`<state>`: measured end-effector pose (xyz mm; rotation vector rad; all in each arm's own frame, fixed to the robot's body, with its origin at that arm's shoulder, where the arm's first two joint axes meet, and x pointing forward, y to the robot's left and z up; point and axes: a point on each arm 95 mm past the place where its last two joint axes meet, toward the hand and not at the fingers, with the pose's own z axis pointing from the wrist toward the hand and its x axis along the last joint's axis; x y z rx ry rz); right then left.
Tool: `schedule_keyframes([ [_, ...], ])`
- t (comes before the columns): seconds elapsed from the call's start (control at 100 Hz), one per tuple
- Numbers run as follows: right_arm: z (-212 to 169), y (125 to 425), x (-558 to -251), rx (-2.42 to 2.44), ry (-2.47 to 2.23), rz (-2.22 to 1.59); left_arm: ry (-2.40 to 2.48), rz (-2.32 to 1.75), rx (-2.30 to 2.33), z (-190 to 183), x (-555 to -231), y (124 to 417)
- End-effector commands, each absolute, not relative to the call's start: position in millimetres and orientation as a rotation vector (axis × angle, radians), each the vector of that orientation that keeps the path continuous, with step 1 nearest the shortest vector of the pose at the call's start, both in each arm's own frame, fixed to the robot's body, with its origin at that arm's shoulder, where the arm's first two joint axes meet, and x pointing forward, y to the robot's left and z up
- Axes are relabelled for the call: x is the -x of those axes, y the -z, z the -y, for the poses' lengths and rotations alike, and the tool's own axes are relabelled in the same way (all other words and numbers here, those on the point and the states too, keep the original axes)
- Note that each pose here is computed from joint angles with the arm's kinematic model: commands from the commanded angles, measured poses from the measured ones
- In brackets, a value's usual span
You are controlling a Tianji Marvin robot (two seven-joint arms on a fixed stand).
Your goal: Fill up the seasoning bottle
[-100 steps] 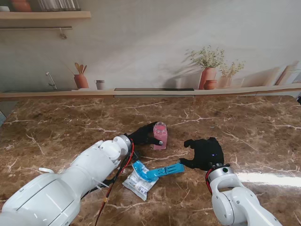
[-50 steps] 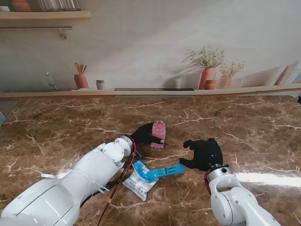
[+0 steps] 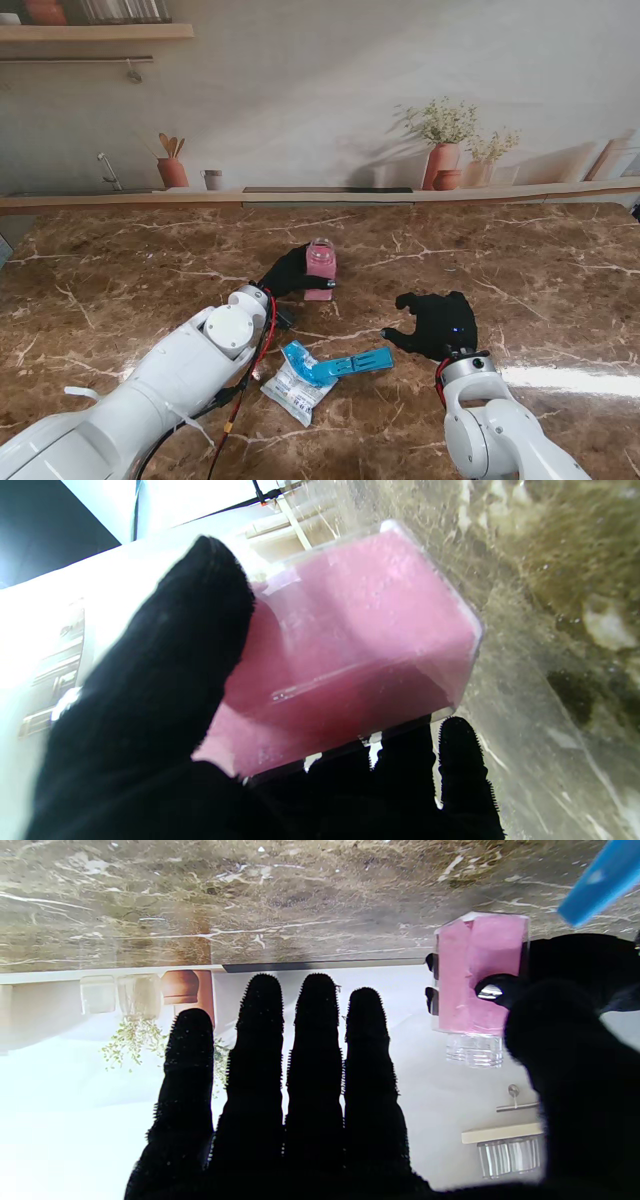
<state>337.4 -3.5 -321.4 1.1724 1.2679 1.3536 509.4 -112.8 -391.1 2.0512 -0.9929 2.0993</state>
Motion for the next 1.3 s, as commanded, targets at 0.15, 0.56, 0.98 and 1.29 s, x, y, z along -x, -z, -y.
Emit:
schedule_keyframes([
  [0.15,8,323,-335,-1.199,-1.324,-1.252,-2.182,0.998,-2.008,106,-509,377],
  [0.56,23,322,-334,-1.197,-1.248,-1.215,-2.23,1.078,-1.94,96,-499,362],
  [0.98,48,328,-328,-1.238,-0.983,-1.394,-2.319,1.206,-1.819,86,-484,344],
  [1.29,54,339,-329,-1.312,-0.799,-1.514,-2.452,1.294,-1.673,90,-473,333],
])
